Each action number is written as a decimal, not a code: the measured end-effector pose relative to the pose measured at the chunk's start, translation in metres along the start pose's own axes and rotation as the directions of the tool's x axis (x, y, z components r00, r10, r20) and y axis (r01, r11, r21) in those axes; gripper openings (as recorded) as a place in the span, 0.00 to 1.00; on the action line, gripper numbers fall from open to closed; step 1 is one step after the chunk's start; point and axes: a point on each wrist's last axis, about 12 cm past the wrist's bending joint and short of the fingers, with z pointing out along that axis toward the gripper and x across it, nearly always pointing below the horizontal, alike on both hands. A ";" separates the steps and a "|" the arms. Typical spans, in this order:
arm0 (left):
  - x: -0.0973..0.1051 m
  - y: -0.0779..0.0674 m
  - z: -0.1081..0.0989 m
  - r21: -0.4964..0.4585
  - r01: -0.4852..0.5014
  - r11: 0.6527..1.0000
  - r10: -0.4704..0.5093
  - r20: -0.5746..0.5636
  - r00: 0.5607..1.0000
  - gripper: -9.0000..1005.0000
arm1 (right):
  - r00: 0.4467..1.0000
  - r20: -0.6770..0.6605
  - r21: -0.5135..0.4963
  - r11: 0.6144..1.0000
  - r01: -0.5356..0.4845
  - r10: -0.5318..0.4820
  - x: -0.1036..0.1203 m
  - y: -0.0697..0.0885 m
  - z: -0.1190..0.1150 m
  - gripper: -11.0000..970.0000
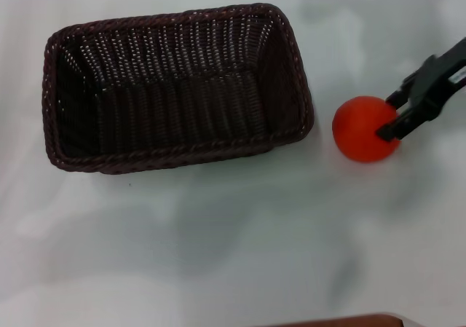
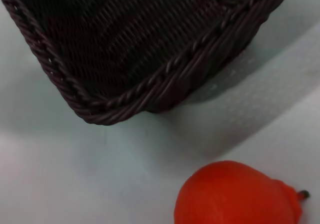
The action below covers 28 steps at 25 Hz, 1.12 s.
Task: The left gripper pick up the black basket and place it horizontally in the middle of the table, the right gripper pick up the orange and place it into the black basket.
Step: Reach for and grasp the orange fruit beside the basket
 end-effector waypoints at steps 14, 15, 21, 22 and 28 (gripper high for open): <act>0.003 -0.002 -0.003 -0.006 0.011 1.000 -0.011 -0.004 1.000 0.67 | 0.998 0.021 0.020 0.998 0.057 -0.058 0.018 -0.007 0.028 0.45; 0.003 -0.002 -0.004 -0.007 0.014 1.000 -0.014 -0.004 1.000 0.67 | 0.998 0.021 0.020 0.998 0.057 -0.058 0.018 -0.007 0.027 0.44; 0.003 -0.002 -0.004 -0.008 0.016 1.000 -0.016 -0.004 1.000 0.67 | 0.999 0.001 0.013 0.999 0.044 -0.044 0.016 -0.004 0.022 0.34; 0.003 -0.002 -0.004 -0.007 0.016 1.000 -0.016 -0.004 1.000 0.67 | 0.999 -0.008 0.008 0.999 0.037 -0.037 0.015 -0.003 0.020 0.33; 0.002 -0.004 -0.005 0.009 0.015 1.000 -0.015 0.007 1.000 0.67 | 0.970 -0.240 -0.088 0.993 -0.074 0.051 0.000 0.016 -0.019 0.28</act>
